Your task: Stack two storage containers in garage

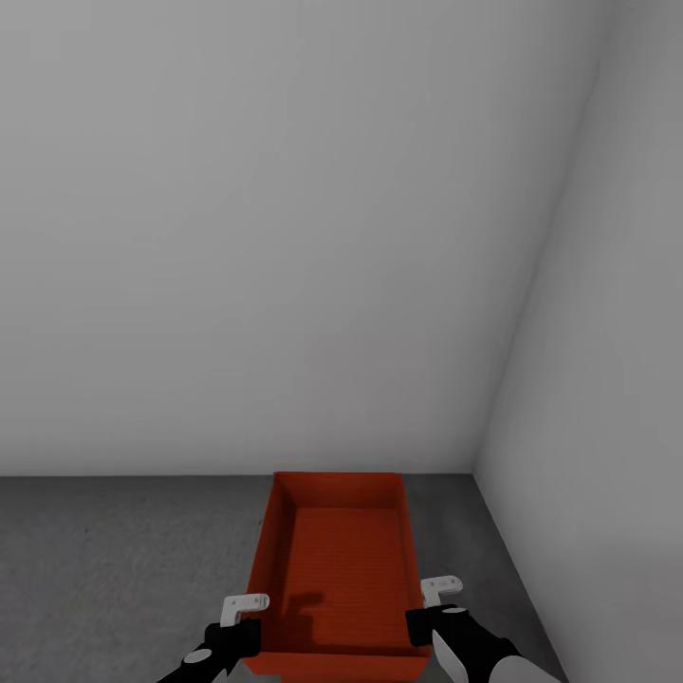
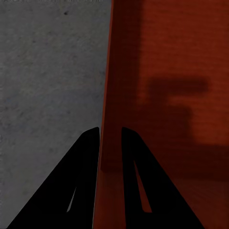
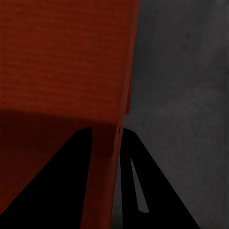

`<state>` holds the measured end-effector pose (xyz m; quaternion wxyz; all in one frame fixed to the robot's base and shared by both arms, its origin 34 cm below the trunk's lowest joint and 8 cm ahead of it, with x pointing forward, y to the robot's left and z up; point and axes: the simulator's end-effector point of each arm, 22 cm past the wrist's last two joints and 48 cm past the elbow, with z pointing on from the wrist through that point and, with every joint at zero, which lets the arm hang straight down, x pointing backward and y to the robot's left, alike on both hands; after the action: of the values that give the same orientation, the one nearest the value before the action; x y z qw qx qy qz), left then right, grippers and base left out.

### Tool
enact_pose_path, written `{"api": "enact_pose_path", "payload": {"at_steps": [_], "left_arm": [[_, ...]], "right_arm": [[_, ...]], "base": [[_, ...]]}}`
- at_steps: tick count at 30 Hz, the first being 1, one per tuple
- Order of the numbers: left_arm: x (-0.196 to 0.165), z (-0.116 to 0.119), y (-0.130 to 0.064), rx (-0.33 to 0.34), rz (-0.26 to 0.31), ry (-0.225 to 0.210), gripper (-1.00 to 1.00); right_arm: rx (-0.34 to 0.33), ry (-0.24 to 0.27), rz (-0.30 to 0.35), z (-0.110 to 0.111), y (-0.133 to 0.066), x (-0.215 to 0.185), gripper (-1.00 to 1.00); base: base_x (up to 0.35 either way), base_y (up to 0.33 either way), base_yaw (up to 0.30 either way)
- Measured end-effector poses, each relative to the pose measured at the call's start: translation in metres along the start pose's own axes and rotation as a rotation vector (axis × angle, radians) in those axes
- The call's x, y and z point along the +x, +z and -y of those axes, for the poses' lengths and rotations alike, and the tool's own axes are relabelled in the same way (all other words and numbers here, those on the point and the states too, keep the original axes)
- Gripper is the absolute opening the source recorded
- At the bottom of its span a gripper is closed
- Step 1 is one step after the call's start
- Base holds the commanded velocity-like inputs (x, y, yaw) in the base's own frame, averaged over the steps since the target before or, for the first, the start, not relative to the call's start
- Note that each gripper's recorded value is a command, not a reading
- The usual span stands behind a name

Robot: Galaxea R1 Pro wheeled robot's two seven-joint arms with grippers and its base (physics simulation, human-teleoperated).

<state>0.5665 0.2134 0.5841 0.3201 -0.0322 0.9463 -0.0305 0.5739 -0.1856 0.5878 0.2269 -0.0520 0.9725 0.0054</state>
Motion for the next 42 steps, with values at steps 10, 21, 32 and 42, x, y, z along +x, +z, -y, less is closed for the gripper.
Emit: {"api": "enact_pose_path", "payload": {"at_steps": [10,21,32,42], "left_arm": [[-0.0016,0.0002,-0.0025,0.000,0.000,-0.001,-1.00],[-0.0018,0.0002,-0.0025,0.000,0.001,-0.001,-1.00],[-0.0016,0.0002,-0.0025,0.000,0.000,-0.001,-1.00],[0.0037,-0.0004,0.0049,0.000,0.000,-0.001,-1.00]], "right_arm": [[0.000,0.000,0.000,0.0000,-0.0027,-0.0014,-1.00],[0.000,-0.001,0.001,0.0000,-0.0028,-0.0015,-1.00],[0.000,0.000,0.000,0.0000,-0.0027,-0.0012,-1.00],[0.000,0.000,0.000,0.0000,0.0055,0.0026,-1.00]], "base": [[0.000,0.000,0.000],[0.000,0.000,0.000],[0.000,0.000,0.000],[0.000,0.000,0.000]]}}
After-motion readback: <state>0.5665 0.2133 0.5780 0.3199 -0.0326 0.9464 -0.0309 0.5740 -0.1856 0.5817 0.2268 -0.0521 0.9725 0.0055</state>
